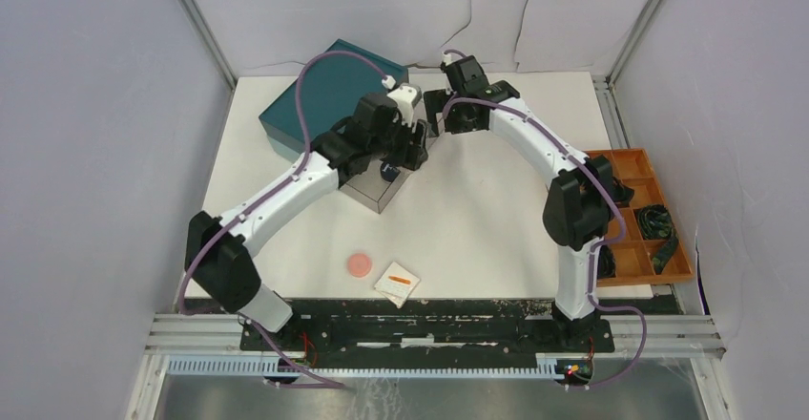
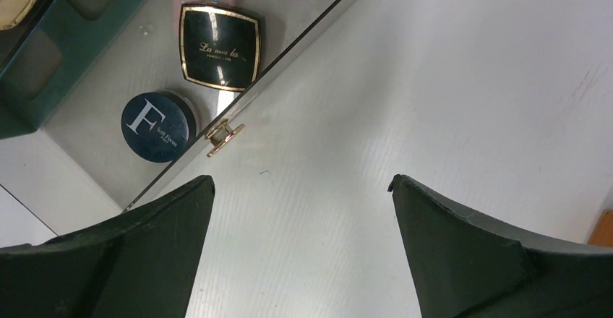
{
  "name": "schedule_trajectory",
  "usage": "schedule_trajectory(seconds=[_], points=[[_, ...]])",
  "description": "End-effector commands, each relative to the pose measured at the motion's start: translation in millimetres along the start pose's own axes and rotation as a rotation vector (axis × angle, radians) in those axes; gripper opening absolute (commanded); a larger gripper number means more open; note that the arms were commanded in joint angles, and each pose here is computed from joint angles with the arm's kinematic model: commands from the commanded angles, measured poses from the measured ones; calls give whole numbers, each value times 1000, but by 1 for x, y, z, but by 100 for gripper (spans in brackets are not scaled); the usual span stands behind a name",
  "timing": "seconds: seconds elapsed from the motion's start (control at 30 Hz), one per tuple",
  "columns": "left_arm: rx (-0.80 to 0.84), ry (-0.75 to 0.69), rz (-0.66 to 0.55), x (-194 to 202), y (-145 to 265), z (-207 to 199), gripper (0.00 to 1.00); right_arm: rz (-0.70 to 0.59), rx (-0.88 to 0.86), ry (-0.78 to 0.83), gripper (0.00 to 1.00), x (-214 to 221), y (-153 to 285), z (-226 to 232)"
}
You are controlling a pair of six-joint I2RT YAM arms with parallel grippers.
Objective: Organize the makeup
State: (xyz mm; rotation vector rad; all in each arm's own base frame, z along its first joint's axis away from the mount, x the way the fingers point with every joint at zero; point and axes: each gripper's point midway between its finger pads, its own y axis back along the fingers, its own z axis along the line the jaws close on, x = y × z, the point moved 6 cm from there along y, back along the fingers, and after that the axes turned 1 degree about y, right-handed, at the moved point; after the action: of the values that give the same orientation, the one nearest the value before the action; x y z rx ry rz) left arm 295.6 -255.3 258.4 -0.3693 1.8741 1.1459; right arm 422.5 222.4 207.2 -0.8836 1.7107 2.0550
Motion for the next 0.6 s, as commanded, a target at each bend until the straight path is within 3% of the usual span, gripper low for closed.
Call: schedule_trajectory(seconds=[0.0, 0.27, 0.57], points=[[-78, -24, 51, -5, -27, 47, 34, -77, -28, -9, 99, -13, 30, 0], [-157, 5, 83, 5, -58, 101, 34, -27, -37, -15, 99, 13, 37, -3], [-117, 11, 267, 57, -75, 106, 35, 9, -30, -15, 98, 29, 33, -7]])
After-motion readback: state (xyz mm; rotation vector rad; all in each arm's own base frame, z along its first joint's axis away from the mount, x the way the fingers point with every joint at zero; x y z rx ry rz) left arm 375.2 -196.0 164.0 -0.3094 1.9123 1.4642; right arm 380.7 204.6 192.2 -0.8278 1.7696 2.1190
